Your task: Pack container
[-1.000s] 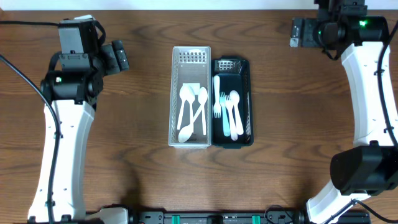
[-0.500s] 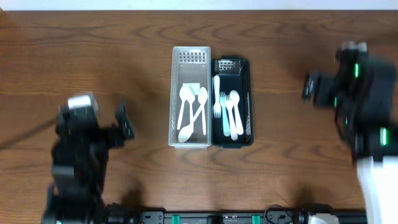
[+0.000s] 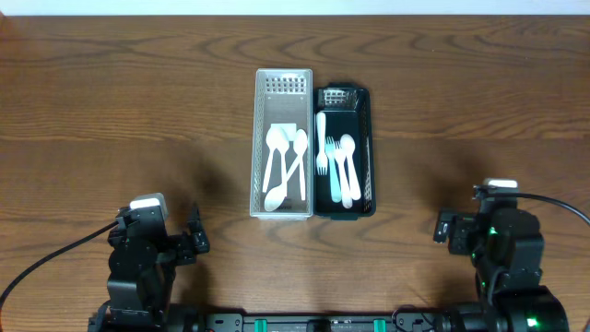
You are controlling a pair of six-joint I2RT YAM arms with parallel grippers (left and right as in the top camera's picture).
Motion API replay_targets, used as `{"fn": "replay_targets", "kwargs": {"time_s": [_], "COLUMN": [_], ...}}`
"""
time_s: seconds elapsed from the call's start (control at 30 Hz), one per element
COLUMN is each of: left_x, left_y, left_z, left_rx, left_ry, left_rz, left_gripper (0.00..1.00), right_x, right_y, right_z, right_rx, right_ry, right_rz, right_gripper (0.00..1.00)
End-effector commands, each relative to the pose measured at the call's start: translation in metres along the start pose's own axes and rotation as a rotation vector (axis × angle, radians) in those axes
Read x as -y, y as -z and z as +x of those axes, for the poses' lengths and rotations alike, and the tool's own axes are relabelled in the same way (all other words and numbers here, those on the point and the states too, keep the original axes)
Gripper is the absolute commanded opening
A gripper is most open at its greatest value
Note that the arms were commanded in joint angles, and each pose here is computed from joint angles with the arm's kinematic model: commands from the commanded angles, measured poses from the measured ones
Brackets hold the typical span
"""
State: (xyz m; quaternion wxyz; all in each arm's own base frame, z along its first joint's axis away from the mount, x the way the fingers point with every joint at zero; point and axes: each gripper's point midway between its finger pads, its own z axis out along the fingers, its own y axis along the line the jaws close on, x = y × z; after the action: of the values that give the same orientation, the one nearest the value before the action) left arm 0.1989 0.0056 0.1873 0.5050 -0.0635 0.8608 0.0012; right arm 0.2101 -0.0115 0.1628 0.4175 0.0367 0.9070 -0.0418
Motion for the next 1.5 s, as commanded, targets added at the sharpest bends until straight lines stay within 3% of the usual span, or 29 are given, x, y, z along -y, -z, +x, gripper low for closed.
{"fn": "replay_targets", "kwargs": {"time_s": [0.0, 0.4, 0.93, 1.2, 1.47], "left_x": [-0.001, -0.007, -0.008, -0.008, -0.008], "left_y": [0.002, 0.004, 0.005, 0.005, 0.005], "left_z": [0.002, 0.033, 0.038, 0.038, 0.038], "left_rx": [-0.006, -0.136, -0.155, -0.155, -0.155], "left_ry": [-0.017, -0.04, -0.043, -0.043, -0.043], "left_rz": [-0.005, -0.027, -0.029, -0.03, -0.03], "left_gripper": [0.98, 0.98, 0.98, 0.98, 0.98], "right_x": [-0.001, 0.0, 0.001, -0.011, -0.018], "right_y": [-0.007, -0.007, -0.003, 0.029, 0.004], "right_z": [0.013, 0.026, 0.023, 0.008, -0.023], "right_rx": [-0.029, -0.082, -0.056, 0.205, 0.509], "right_ry": [0.002, 0.013, 0.006, 0.001, -0.019], "right_rz": [0.004, 0.01, 0.009, -0.117, -0.138], "right_gripper": [0.99, 0.99, 0.99, 0.99, 0.99]}}
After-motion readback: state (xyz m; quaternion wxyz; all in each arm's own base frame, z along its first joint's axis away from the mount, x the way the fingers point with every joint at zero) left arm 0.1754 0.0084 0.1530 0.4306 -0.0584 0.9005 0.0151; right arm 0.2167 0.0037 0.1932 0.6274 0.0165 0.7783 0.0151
